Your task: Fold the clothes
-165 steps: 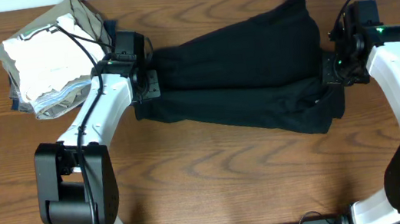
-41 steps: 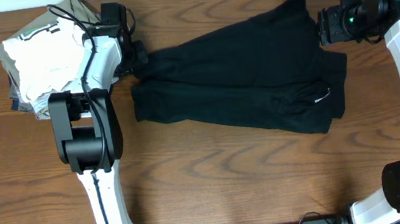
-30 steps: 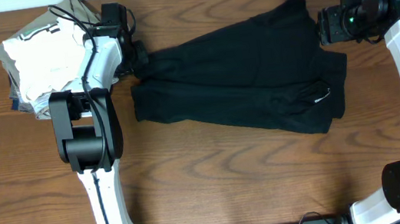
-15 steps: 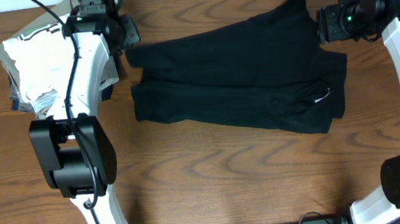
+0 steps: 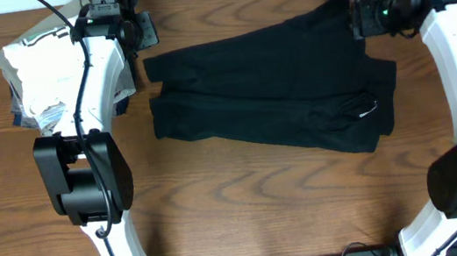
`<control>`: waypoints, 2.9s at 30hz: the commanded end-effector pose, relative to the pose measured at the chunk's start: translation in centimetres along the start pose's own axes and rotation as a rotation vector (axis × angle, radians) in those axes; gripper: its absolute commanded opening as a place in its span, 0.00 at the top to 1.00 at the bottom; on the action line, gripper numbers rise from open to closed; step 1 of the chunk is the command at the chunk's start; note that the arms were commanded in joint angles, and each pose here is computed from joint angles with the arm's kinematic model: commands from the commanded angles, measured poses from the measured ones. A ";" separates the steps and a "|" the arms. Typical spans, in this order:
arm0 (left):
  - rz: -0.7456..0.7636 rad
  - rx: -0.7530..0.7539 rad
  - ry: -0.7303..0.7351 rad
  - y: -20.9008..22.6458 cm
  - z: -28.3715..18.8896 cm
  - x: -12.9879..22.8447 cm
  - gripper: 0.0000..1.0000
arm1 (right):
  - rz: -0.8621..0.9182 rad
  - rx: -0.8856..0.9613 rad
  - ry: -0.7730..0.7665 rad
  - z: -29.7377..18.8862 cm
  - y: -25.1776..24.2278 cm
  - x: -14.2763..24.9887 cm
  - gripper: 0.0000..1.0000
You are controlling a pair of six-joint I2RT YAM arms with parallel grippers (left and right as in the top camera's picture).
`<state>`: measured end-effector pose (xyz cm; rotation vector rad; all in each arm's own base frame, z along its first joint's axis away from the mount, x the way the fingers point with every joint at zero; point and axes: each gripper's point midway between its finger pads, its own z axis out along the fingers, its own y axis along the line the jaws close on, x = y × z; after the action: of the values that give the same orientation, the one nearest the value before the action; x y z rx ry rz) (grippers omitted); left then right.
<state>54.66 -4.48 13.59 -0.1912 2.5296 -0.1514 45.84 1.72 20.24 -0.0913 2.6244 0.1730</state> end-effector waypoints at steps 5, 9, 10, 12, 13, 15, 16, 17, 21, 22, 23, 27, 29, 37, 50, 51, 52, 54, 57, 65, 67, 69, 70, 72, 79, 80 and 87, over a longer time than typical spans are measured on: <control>0.027 -0.047 0.062 1.7 3.4 1.7 0.56 | -0.047 -0.035 0.007 0.5 1.7 0.0 0.33; 0.067 -0.049 0.088 1.9 5.2 2.7 0.56 | -0.047 -0.035 0.006 0.5 1.7 0.0 0.33; 0.078 -0.046 0.093 1.9 5.5 2.9 0.56 | -0.047 -0.035 0.006 0.5 1.7 0.0 0.33; 0.083 -0.047 0.103 2.0 6.1 3.2 0.56 | -0.046 -0.036 0.007 0.5 1.7 0.0 0.33; 0.083 -0.048 0.107 2.0 6.4 3.4 0.56 | -0.046 -0.036 0.007 0.5 1.7 0.0 0.33; 0.083 -0.050 0.119 2.1 7.0 3.8 0.56 | -0.047 -0.036 0.007 0.5 1.7 0.0 0.33; 0.083 -0.050 0.124 2.2 7.3 4.0 0.56 | -0.047 -0.035 0.007 0.5 1.7 0.0 0.33; 0.086 -0.048 0.135 2.2 7.9 4.4 0.56 | -0.047 -0.035 0.007 0.5 1.7 0.0 0.33; 0.098 -0.013 0.155 1.8 9.3 5.3 0.55 | -0.063 -0.035 0.006 0.5 1.7 0.0 0.32; 0.099 -0.014 0.155 1.8 9.5 5.4 0.54 | -0.063 -0.033 0.007 0.5 1.7 0.0 0.33; 0.098 -0.014 0.154 1.9 9.8 5.5 0.54 | -0.063 -0.032 0.007 0.5 1.7 0.0 0.32; 0.098 -0.014 0.155 1.9 10.4 5.7 0.49 | -0.062 -0.032 0.007 0.5 1.7 0.0 0.32; 0.098 -0.015 0.159 2.0 10.8 5.9 0.43 | -0.062 -0.032 0.007 0.5 1.7 0.0 0.32; 0.097 -0.019 0.182 2.3 12.4 7.1 0.37 | -0.063 -0.032 0.008 0.5 1.7 0.0 0.31; 0.098 -0.050 0.162 2.9 12.2 6.5 0.94 | -0.064 -0.032 -0.001 0.5 1.7 -0.2 0.32; 0.098 -0.053 0.151 2.8 11.8 6.1 0.94 | -0.065 -0.032 -0.005 0.6 1.7 -0.3 0.32; 0.099 -0.051 0.142 2.8 11.4 5.7 0.94 | -0.066 -0.032 -0.012 0.6 1.7 -0.5 0.32; 0.099 -0.047 0.117 2.5 10.3 4.7 0.94 | -0.069 -0.030 -0.034 0.6 1.7 -1.0 0.32; 0.101 -0.040 0.084 2.1 8.8 3.4 0.94 | -0.074 -0.028 -0.070 1.3 1.6 -2.1 0.33; 0.102 -0.035 0.058 1.7 6.8 2.2 0.94 | -0.082 0.012 -0.147 7.3 0.1 -4.9 0.33; 0.102 -0.037 0.067 1.8 6.7 2.5 0.94 | -0.055 0.049 -0.155 9.2 -1.0 -5.2 0.33; 0.102 -0.038 0.074 1.8 6.7 2.7 0.94 | -0.034 0.066 -0.161 10.9 -1.9 -5.4 0.32; 0.101 -0.038 0.075 1.8 6.7 2.7 0.94 | -0.029 0.069 -0.164 11.9 -2.4 -5.4 0.31; 0.102 -0.039 0.078 1.8 6.7 2.8 0.94 | -0.004 0.074 -0.168 13.5 -3.2 -5.3 0.30; 0.102 -0.039 0.083 1.8 6.7 2.9 0.94 | 0.093 0.081 -0.196 18.0 -5.3 -5.2 0.27; 0.102 -0.039 0.083 1.8 6.7 2.9 0.94 | 0.106 0.081 -0.204 18.6 -5.6 -5.2 0.27; 0.102 -0.041 0.089 1.9 6.7 3.0 0.94 | 0.159 0.093 -0.238 21.5 -7.8 -5.0 0.26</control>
<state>55.63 -4.14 5.11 -0.0602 2.6455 -0.0890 61.20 -1.50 4.74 0.0895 2.3890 0.1083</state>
